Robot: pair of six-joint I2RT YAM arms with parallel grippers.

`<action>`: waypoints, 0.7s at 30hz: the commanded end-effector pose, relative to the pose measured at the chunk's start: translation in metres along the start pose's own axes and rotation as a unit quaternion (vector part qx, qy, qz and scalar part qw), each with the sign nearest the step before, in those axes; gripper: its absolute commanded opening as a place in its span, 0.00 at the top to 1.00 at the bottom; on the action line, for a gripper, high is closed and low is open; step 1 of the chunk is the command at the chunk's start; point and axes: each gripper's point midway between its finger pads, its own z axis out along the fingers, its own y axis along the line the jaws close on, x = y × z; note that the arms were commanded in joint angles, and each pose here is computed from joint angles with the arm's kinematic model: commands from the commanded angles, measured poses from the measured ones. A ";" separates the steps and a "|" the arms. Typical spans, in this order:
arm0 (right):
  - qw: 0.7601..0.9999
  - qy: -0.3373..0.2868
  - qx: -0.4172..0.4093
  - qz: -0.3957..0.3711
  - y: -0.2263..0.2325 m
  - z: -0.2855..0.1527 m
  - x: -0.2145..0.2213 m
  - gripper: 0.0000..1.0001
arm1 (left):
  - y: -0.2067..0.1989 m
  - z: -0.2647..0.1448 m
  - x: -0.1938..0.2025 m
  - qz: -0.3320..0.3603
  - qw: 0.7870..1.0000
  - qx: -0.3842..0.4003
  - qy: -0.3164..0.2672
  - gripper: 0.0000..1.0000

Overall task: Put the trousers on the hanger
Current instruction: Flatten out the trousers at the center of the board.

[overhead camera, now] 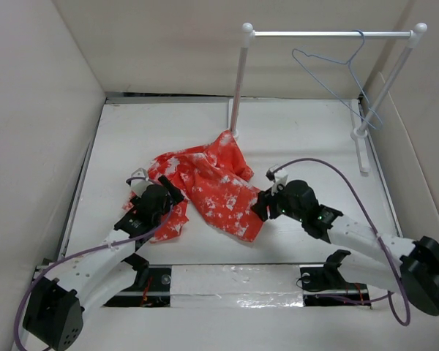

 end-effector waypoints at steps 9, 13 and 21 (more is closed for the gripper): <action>0.985 0.000 -0.125 -0.115 0.088 -0.044 0.014 0.31 | -0.009 -0.003 0.001 0.013 1.000 0.014 0.017 0.25; 0.985 0.028 -0.116 -0.127 0.101 -0.039 0.027 0.32 | -0.020 -0.003 -0.006 0.014 1.000 0.025 0.010 0.30; 0.987 0.094 -0.042 -0.120 0.082 -0.009 0.050 0.30 | -0.019 0.000 -0.011 0.002 1.000 0.021 -0.013 0.24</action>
